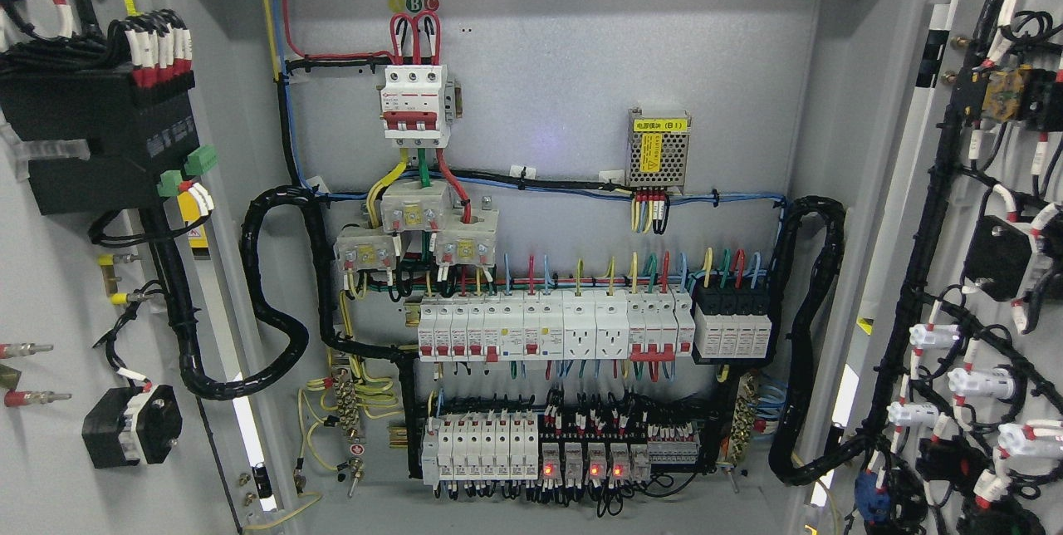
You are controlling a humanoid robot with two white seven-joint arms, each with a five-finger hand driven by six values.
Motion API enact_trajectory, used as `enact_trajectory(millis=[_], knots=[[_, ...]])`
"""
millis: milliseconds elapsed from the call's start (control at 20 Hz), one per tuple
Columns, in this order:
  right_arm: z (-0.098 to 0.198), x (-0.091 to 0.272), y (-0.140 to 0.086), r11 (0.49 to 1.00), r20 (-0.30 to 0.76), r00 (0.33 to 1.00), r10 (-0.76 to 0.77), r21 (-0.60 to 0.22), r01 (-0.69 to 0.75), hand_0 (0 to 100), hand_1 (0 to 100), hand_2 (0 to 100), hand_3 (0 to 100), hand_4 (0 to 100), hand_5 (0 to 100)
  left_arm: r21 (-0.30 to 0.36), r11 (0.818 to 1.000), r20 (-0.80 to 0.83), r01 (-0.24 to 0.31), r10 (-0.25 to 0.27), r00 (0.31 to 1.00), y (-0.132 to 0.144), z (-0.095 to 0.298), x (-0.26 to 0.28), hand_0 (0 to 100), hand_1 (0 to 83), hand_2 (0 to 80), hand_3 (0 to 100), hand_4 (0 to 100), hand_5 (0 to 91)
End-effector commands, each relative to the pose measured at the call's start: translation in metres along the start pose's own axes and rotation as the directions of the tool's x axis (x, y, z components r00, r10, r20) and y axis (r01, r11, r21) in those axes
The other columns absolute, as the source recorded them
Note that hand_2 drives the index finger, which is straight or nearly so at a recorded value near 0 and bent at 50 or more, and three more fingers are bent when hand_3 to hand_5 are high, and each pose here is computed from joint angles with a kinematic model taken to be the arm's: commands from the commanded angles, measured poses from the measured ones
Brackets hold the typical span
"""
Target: Open door with both hands
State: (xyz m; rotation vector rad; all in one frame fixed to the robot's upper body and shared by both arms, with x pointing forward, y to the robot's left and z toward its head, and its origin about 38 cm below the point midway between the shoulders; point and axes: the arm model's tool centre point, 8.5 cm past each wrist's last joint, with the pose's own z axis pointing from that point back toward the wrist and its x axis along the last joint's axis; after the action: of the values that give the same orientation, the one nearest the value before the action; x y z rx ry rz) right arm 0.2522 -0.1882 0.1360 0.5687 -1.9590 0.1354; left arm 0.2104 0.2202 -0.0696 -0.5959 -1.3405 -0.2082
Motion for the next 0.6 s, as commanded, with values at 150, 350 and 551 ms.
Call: enact_trajectory(millis=[150, 350, 551], knots=[[0.029, 0.061, -0.051, 0.973, 0.065, 0.971, 0.228, -0.048, -0.225, 0, 50, 4, 0, 0, 0, -0.201, 0.933, 0.43, 0.297, -0.188, 0.883, -0.041, 0.0, 0.149, 12, 55.6, 0.0, 0, 0, 0.0], [0.032, 0.068, -0.048, 0.968, 0.129, 0.959, 0.251, -0.037, -0.248, 0, 50, 4, 0, 0, 0, -0.161, 0.91, 0.54, 0.381, -0.242, 0.806, -0.045, 0.01, 0.18, 12, 55.6, 0.0, 0, 0, 0.0], [0.032, 0.069, -0.045, 0.969, 0.146, 0.958, 0.248, -0.028, -0.247, 0, 50, 4, 0, 0, 0, -0.09, 0.884, 0.615, 0.458, -0.312, 0.724, -0.039, 0.021, 0.216, 12, 55.6, 0.0, 0, 0, 0.0]])
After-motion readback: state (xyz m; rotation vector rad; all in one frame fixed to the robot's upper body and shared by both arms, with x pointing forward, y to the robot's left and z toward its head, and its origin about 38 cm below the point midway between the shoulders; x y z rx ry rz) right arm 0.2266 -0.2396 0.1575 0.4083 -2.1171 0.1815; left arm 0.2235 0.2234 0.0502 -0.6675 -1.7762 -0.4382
